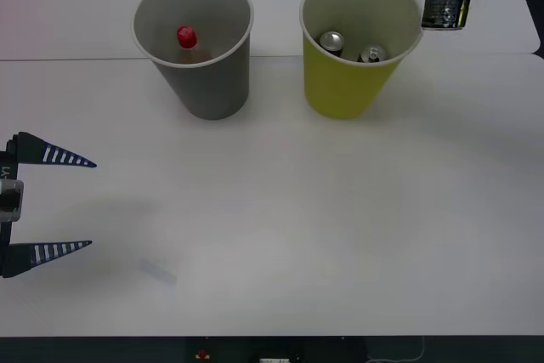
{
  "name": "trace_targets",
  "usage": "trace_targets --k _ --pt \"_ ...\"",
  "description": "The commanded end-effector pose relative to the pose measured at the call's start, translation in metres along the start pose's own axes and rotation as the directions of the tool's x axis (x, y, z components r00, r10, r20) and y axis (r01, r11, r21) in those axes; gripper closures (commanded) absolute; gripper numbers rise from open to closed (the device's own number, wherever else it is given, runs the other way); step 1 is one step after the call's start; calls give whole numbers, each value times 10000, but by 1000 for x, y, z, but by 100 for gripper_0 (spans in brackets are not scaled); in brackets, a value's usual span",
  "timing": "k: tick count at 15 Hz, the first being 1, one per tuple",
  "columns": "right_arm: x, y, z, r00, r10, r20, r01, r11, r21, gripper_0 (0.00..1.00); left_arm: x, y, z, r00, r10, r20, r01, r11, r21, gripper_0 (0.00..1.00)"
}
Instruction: Put the can into the green bin and the plastic bottle into the gray bin
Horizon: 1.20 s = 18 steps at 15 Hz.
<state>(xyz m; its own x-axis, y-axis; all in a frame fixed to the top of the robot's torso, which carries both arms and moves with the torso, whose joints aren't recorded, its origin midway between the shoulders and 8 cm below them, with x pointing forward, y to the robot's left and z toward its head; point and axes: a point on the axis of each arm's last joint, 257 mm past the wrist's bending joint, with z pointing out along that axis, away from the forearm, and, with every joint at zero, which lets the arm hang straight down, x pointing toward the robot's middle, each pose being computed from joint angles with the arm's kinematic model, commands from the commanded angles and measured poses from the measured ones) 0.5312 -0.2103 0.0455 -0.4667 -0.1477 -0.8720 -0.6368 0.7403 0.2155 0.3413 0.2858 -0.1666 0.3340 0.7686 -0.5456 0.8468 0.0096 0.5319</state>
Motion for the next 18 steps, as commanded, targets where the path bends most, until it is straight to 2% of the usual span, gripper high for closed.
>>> trace_targets --k 1,4,6,8,10,12,13,14,15,16,17,18 --pt "-6 -5 16 9990 -230 -393 248 9987 456 100 0 0 0 10000 0 0 0 10000 0 0" --pt "-12 -6 42 9964 -516 -670 580 9935 979 100 0 0 0 10000 0 0 0 10000 0 0" --pt "-17 -6 61 9920 -808 -971 939 9859 1386 100 0 0 0 10000 0 0 0 10000 0 0" --pt "-22 -7 75 9902 -799 -1144 976 9825 1586 100 0 0 0 10000 0 0 0 10000 0 0" --pt "-23 -8 86 9837 -1058 -1454 1321 9738 1852 100 0 0 0 10000 0 0 0 10000 0 0" --pt "-22 -7 90 9803 -1188 -1575 1487 9696 1941 100 0 0 0 10000 0 0 0 10000 0 0" --pt "-21 -8 90 9758 -1444 -1640 1749 9661 1897 100 0 0 0 10000 0 0 0 10000 0 0" --pt "-21 -8 90 9704 -1691 -1724 2009 9615 1876 85 0 0 0 10000 0 0 0 10000 0 0" --pt "-21 -8 90 9649 -1941 -1769 2258 9571 1817 35 0 0 0 10000 0 0 0 10000 0 0" --pt "-21 -7 90 9643 -1958 -1782 2273 9574 1780 1 0 0 0 10000 0 0 0 10000 0 0" --pt "-19 -5 91 9635 -1984 -1798 2290 9585 1697 0 0 0 0 10000 0 0 0 10000 0 0" --pt "-19 -6 90 9593 -2142 -1843 2454 9548 1677 0 0 0 0 10000 0 0 0 10000 0 0"
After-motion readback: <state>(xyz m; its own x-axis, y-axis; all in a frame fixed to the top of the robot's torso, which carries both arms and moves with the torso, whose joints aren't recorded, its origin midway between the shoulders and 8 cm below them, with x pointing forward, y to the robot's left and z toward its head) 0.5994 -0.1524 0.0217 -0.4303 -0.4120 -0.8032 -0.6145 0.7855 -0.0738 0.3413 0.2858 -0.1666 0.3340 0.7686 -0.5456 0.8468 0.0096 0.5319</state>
